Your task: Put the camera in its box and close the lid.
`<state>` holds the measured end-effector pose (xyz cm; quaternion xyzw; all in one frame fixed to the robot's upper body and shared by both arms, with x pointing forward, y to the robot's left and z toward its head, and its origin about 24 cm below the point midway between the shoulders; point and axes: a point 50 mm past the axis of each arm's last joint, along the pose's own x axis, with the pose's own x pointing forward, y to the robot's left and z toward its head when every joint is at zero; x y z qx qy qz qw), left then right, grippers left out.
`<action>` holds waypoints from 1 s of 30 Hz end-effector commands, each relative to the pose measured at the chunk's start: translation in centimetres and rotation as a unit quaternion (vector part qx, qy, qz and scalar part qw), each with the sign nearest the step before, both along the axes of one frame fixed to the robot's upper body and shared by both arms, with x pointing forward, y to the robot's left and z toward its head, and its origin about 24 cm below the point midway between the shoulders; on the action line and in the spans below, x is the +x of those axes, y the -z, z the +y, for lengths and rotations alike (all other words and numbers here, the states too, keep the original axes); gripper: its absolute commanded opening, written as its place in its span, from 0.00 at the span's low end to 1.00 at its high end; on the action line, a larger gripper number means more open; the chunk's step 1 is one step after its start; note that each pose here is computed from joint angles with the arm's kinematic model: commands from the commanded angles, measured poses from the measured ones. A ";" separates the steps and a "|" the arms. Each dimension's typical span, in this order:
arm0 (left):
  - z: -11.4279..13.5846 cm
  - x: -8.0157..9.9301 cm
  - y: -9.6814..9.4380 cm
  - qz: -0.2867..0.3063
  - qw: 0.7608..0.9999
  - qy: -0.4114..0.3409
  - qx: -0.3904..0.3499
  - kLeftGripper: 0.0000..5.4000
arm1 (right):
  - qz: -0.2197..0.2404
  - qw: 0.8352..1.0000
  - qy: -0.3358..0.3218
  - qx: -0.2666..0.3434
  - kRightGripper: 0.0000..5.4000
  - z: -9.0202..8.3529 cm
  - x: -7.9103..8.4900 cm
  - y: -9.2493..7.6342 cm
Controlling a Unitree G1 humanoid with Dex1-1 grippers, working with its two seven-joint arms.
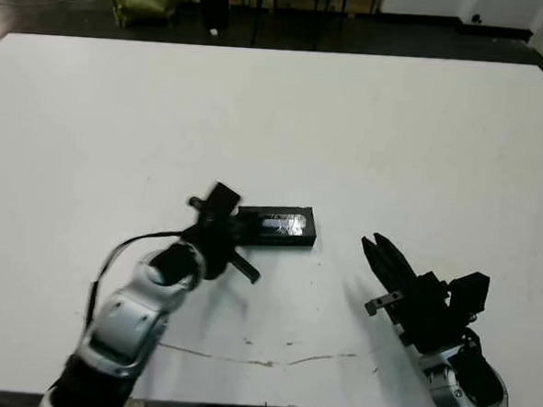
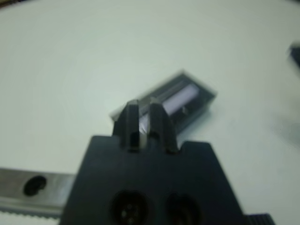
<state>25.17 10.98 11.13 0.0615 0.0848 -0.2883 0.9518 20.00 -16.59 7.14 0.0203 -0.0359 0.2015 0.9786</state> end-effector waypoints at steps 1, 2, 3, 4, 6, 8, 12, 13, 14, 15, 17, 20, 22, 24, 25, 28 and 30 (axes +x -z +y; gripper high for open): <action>2.4 -0.6 -0.5 -0.013 0.999 -0.033 -0.003 0.00 | 0.014 1.000 0.006 -0.007 0.00 -0.4 -0.1 0.2; 3.0 -0.7 -0.6 -0.018 0.999 -0.045 -0.009 0.00 | 0.014 1.000 0.006 -0.008 0.00 -0.4 -0.1 0.2; 3.6 -0.8 -0.7 -0.022 0.998 -0.057 -0.012 0.00 | 0.014 1.000 0.006 -0.008 0.00 -0.4 -0.1 0.1; 4.3 -0.8 -0.6 -0.025 0.997 -0.074 -0.017 0.00 | 0.013 1.000 0.007 -0.008 0.00 -0.5 0.0 0.1; 5.5 -1.0 -0.6 -0.026 0.994 -0.104 -0.030 0.00 | 0.009 1.000 0.010 -0.008 0.00 -0.6 0.1 -0.1; 6.7 -1.2 -0.6 -0.029 0.990 -0.130 -0.053 0.00 | -0.003 1.000 0.014 -0.012 0.00 -0.8 0.3 -0.3; 8.6 -1.8 -1.0 -0.062 0.980 -0.173 -0.077 0.00 | -0.029 0.998 0.027 -0.039 0.00 -1.4 1.1 -1.2; 8.9 -2.0 -1.0 -0.086 0.974 -0.191 -0.082 0.00 | -0.032 0.998 0.031 -0.041 0.00 -1.4 1.3 -1.5; 9.1 -2.1 -1.1 -0.120 0.965 -0.217 -0.081 0.00 | -0.033 0.998 0.037 -0.041 0.00 -1.4 1.6 -1.8; 9.2 -2.2 -1.0 -0.147 0.957 -0.237 -0.079 0.00 | -0.033 0.998 0.043 -0.041 0.00 -1.4 1.7 -2.0; 9.3 -2.2 -0.7 -0.191 0.937 -0.280 -0.083 0.00 | -0.034 0.997 0.062 -0.041 0.00 -1.1 2.1 -2.7; 9.3 -2.0 0.1 -0.222 0.913 -0.323 -0.117 0.00 | -0.037 0.994 0.092 -0.040 0.00 -0.7 2.8 -3.3; 9.3 -2.0 0.5 -0.234 0.902 -0.339 -0.129 0.00 | -0.040 0.993 0.102 -0.036 0.00 -0.4 3.2 -3.3; 9.1 -2.2 0.9 -0.245 0.895 -0.349 -0.133 0.00 | -0.049 0.993 0.104 -0.028 0.00 -0.1 3.6 -3.2; 9.0 -2.3 1.1 -0.247 0.892 -0.353 -0.135 0.00 | -0.052 0.993 0.107 -0.027 0.00 0.0 3.7 -3.0; 8.8 -2.7 1.9 -0.248 0.889 -0.358 -0.143 0.00 | -0.050 0.991 0.121 -0.017 0.00 0.6 4.0 -2.5; 8.6 -2.8 2.3 -0.249 0.888 -0.359 -0.142 0.00 | -0.046 0.991 0.128 -0.016 0.00 0.8 4.1 -2.3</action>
